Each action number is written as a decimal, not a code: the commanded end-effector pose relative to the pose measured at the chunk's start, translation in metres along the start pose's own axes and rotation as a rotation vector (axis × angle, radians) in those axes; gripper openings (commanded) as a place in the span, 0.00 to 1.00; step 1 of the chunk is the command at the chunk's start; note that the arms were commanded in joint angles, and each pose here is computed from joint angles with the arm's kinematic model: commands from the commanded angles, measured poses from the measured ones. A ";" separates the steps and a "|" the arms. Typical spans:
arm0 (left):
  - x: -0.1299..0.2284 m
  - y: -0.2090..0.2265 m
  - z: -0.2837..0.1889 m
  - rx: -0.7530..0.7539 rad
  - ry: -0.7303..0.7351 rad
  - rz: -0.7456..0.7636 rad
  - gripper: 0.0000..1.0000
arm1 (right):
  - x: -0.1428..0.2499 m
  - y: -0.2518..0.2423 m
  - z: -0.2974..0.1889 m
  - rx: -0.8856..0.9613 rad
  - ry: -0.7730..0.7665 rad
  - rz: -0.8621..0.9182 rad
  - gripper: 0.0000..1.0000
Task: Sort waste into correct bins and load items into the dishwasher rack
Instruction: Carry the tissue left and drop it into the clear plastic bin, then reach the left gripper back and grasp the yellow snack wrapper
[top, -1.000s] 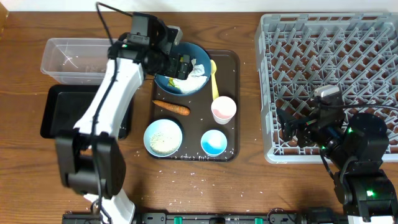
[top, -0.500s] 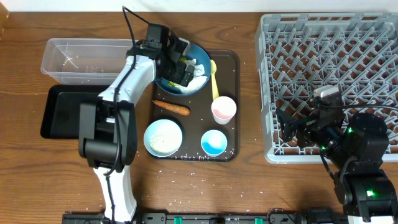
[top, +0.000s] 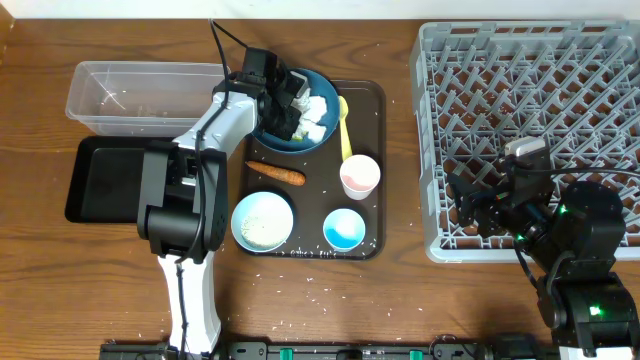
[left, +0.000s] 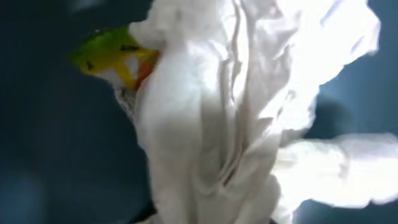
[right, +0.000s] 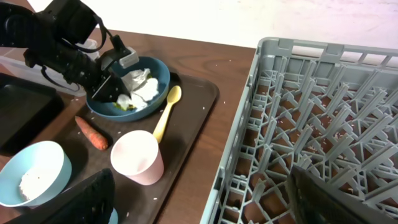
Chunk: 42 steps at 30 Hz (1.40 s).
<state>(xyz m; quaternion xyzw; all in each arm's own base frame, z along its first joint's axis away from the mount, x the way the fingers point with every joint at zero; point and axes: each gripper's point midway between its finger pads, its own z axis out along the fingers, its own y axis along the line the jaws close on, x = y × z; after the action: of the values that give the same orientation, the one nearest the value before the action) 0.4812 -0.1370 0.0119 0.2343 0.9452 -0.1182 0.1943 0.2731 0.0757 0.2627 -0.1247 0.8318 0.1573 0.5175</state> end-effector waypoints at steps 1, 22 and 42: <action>-0.008 0.001 -0.002 -0.008 -0.017 0.002 0.13 | -0.009 0.005 -0.003 -0.016 -0.020 -0.006 0.86; -0.055 0.105 -0.186 -0.441 -0.358 -0.375 0.06 | -0.008 0.005 -0.003 -0.016 -0.018 -0.004 0.83; 0.005 0.191 -0.181 -0.547 -0.268 -0.542 0.68 | -0.008 0.005 -0.003 -0.016 -0.018 -0.004 0.87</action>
<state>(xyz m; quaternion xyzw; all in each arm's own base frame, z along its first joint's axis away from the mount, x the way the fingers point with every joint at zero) 0.5139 0.0931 0.1231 -0.1053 0.9424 0.0675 0.3101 0.2730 0.0757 0.2627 -0.1246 0.8319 0.1576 0.5173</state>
